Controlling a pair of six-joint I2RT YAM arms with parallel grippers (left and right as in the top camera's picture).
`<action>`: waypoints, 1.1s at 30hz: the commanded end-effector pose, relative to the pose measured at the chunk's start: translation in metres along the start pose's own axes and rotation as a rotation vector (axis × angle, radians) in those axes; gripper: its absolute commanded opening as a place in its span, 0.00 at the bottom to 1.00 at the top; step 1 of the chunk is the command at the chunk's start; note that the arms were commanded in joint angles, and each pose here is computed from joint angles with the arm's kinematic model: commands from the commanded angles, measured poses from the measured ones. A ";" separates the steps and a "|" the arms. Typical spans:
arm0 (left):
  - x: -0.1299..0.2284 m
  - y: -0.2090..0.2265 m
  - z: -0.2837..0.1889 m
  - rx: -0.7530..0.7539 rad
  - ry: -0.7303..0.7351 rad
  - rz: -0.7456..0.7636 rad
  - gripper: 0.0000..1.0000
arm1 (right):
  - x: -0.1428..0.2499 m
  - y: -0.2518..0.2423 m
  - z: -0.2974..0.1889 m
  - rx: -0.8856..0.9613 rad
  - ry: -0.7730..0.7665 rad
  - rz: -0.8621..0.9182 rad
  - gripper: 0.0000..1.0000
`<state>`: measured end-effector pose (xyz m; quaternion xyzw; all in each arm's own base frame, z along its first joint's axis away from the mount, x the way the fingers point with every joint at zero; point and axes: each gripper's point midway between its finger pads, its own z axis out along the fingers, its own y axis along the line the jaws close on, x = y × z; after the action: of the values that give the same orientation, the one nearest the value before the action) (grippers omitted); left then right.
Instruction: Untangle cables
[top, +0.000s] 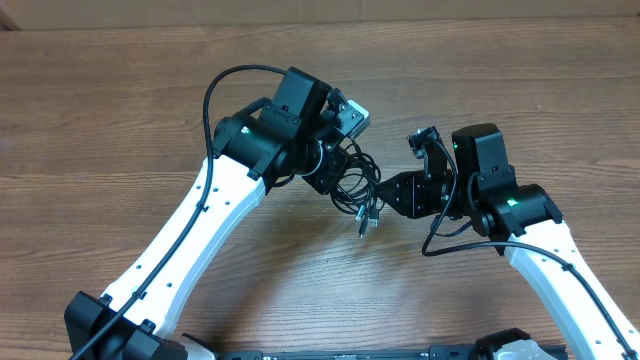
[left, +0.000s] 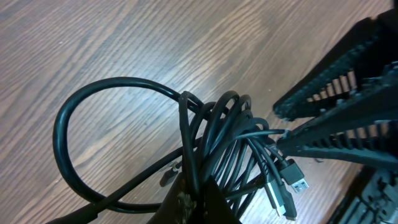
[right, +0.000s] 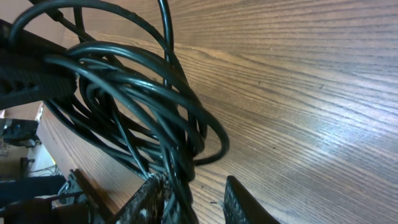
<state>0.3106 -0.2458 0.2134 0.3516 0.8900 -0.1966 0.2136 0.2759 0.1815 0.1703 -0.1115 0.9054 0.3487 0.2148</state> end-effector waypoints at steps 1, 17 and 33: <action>-0.012 -0.012 -0.011 0.061 -0.050 0.031 0.04 | -0.009 0.013 -0.007 -0.036 -0.023 -0.044 0.29; -0.005 0.021 -0.014 -0.078 -0.023 -0.011 0.04 | 0.036 -0.115 -0.052 0.760 -0.006 0.345 0.04; -0.006 0.010 -0.015 -0.001 -0.036 -0.021 0.04 | 0.007 -0.053 -0.013 0.334 -0.003 0.166 0.63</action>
<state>0.3213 -0.2268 0.2102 0.3288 0.9027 -0.1772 0.2136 0.2862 0.0829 0.1267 0.1235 0.9659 0.0897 0.2091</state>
